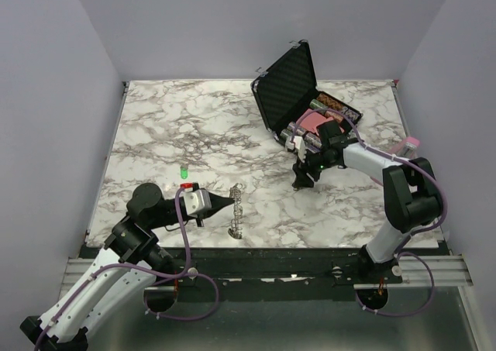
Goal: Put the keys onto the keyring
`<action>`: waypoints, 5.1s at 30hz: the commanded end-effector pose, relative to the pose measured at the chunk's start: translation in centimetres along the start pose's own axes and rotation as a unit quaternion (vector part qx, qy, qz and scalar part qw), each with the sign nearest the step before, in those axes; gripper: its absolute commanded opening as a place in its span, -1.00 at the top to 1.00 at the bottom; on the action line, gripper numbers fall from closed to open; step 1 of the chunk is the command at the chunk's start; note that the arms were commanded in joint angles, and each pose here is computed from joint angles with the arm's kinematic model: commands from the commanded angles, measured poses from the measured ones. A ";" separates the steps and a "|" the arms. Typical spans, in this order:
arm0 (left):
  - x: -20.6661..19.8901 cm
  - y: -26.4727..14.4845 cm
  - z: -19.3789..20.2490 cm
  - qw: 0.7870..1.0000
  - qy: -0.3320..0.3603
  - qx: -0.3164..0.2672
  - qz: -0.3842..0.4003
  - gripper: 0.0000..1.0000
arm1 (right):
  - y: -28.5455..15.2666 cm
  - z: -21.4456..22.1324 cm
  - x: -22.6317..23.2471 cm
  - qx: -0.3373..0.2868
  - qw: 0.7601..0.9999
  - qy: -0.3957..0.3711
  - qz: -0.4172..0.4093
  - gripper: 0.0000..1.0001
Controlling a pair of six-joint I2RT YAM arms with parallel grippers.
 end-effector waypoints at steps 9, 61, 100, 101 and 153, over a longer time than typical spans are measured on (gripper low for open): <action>0.8 -0.2 -1.3 1.000 0.022 -0.015 -0.017 1.00 | 0.7 1.4 0.2 -0.013 0.993 -0.115 0.002 -0.21; 1.0 -0.3 -1.2 1.000 0.019 -0.015 -0.019 1.00 | 2.2 0.4 0.0 -0.010 0.997 -0.080 0.008 0.53; 1.1 -0.3 -1.1 0.999 0.019 -0.015 -0.024 1.00 | 0.9 -2.9 1.8 -0.047 0.995 -0.035 -0.082 0.99; 1.1 -0.3 -1.1 0.999 0.019 -0.016 -0.024 1.00 | 0.9 -2.9 2.0 -0.050 0.994 -0.035 -0.087 0.99; 0.4 0.0 -2.1 0.993 0.047 -0.108 0.003 1.00 | -5.3 -2.5 8.4 -0.244 0.894 -0.275 -0.254 0.99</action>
Point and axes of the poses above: each gripper's point midway between its finger pads, its own y axis out along the fingers, its own x axis along the line the jaws close on, z = x × y, the point moved 9 cm from there along -y, back along the fingers, and after that the axes turned 12 degrees about y, right-handed, at the moved point
